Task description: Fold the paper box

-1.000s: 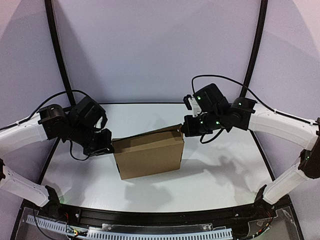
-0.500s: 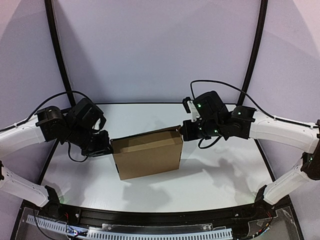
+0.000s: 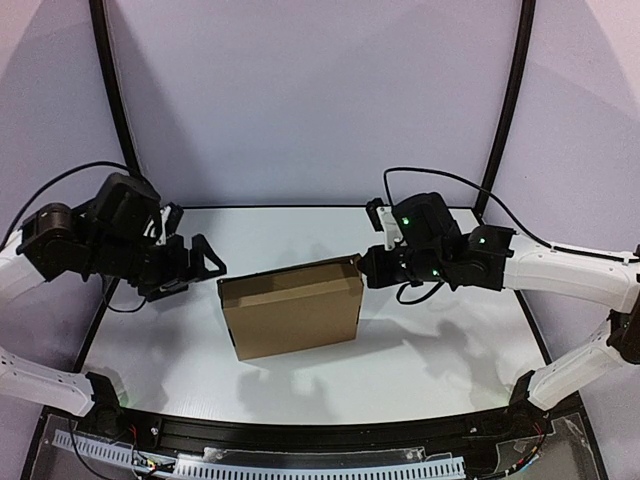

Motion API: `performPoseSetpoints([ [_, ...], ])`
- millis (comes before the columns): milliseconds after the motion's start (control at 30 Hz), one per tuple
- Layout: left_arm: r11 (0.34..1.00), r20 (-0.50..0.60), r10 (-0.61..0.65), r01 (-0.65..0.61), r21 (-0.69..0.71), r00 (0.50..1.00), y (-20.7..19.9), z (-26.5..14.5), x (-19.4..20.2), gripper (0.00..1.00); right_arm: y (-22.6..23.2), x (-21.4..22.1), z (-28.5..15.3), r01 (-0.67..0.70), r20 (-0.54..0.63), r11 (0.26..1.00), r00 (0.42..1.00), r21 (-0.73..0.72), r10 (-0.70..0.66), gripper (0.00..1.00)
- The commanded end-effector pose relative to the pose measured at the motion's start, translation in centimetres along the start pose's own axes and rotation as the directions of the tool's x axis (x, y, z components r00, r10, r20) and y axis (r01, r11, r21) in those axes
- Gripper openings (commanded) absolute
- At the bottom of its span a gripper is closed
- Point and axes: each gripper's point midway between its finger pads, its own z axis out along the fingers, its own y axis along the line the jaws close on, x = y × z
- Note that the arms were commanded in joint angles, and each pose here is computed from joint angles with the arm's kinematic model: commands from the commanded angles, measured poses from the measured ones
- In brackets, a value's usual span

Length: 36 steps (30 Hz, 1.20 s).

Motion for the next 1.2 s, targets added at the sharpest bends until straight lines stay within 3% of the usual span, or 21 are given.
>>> performPoseSetpoints([
  [0,0.999,0.11,-0.028,0.031,-0.025,0.994,0.1,-1.3,-2.1,0.99,-0.8,7.7,0.9,0.066,-0.242,0.998,0.968,-0.006,-0.066,0.0],
  [67,0.99,0.165,-0.051,0.071,-0.122,0.985,1.6,-0.5,-3.1,0.99,-0.7,7.9,1.0,0.083,-0.227,0.996,0.97,-0.019,-0.085,0.0],
  [300,0.973,0.157,-0.136,0.162,-0.165,0.978,3.0,3.8,-3.3,0.98,-0.4,8.5,1.4,0.128,-0.23,0.991,0.964,-0.032,-0.132,0.0],
  [600,0.955,0.166,-0.26,0.279,-0.101,0.951,5.0,5.3,-1.8,0.66,-0.9,9.4,1.5,0.146,-0.246,0.989,0.958,-0.014,-0.144,0.0],
  [767,0.957,0.105,-0.27,0.279,-0.083,0.957,4.9,6.8,-0.5,0.46,-0.8,9.5,1.5,0.159,-0.247,0.987,0.956,-0.023,-0.16,0.0],
  [1133,0.95,0.022,-0.298,0.299,-0.091,0.954,5.7,8.5,1.9,0.31,-0.4,10.1,1.5,0.204,-0.286,0.978,0.935,-0.05,-0.209,0.0],
  [1167,0.948,0.012,-0.301,0.3,-0.106,0.954,6.0,8.8,2.2,0.28,-0.4,9.8,1.3,0.218,-0.287,0.975,0.932,-0.05,-0.223,0.05],
])
